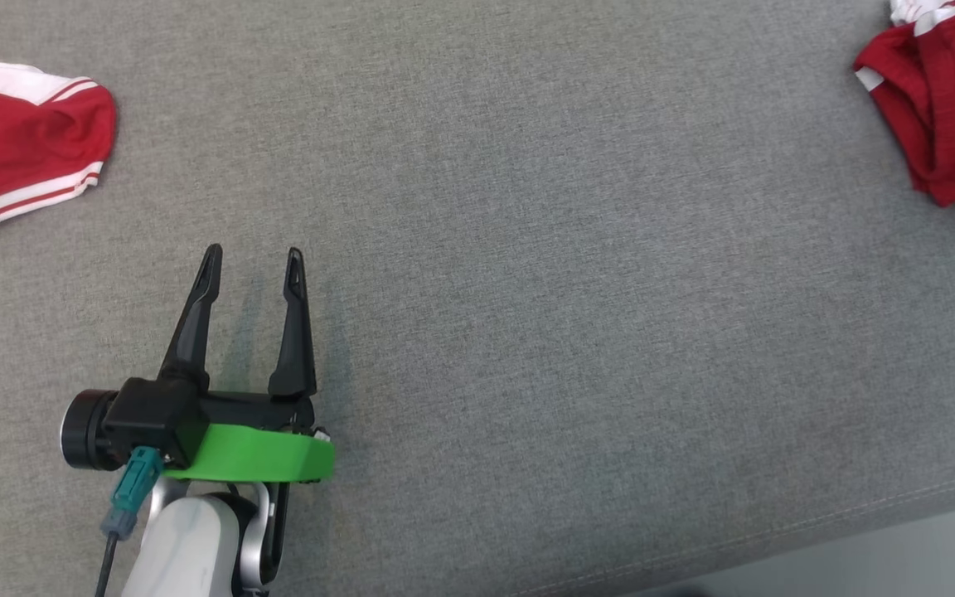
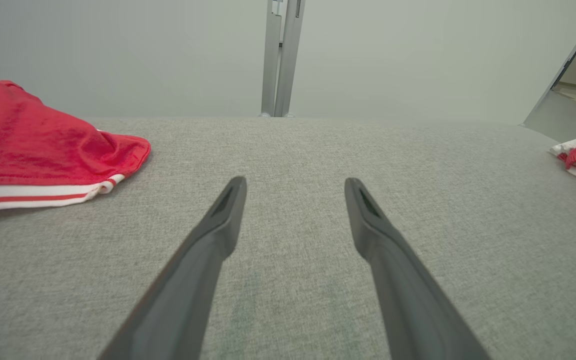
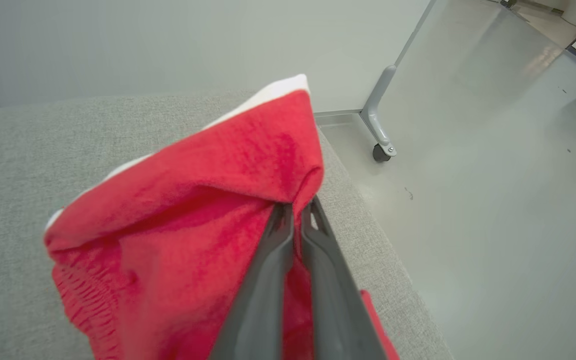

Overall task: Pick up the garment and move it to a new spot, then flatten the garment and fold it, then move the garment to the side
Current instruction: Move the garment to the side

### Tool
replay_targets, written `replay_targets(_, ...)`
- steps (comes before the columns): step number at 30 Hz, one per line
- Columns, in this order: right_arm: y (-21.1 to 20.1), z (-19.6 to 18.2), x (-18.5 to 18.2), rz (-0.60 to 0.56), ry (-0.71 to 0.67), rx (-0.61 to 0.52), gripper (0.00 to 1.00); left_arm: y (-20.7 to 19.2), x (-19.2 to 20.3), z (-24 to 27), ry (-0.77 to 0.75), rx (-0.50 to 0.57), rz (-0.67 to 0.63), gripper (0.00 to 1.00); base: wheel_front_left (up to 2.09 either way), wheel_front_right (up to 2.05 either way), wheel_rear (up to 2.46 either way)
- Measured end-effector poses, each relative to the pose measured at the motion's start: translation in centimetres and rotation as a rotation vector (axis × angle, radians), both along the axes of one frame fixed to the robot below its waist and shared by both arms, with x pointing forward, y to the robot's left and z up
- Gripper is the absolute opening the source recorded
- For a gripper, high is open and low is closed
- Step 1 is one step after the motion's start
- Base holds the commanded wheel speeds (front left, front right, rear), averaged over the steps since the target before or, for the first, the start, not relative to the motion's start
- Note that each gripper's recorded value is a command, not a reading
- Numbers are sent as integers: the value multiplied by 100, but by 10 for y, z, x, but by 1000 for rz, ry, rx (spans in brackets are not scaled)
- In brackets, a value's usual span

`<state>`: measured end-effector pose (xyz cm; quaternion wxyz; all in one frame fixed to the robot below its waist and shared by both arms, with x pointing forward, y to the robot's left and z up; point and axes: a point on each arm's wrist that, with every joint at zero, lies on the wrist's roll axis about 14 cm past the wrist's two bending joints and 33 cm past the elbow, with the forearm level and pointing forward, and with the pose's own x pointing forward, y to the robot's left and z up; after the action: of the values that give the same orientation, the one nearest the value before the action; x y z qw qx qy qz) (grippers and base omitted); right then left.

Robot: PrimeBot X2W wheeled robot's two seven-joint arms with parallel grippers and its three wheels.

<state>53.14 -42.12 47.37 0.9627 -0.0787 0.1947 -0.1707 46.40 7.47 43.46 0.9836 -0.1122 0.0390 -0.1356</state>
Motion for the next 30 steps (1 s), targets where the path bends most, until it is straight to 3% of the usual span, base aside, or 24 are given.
replay_targets(7, -12, -6, 8, -17, 28, -53, 0, 3, 1, -9, 20, 7, 7, 100, 0, 0, 0)
replay_targets(8, -14, -5, 8, -21, 26, -61, 7, 3, 1, -10, 21, 7, 7, 100, 0, 0, 0)
replay_targets(9, -17, -5, 8, -25, 23, -71, 49, 3, 1, -11, 24, 9, 8, 100, 0, 0, 0)
replay_targets(10, -19, -5, 9, -29, 18, -77, 100, 4, 1, -12, 27, 10, 9, 100, 0, 0, 0)
replay_targets(21, 8, 7, 27, 37, -72, -109, 100, 3, 1, -9, 22, 0, 19, 100, 0, 0, 0)
replay_targets(30, 79, 29, 45, 199, -172, -81, 100, 15, 2, 8, -7, -15, 65, 100, 0, 0, 0)
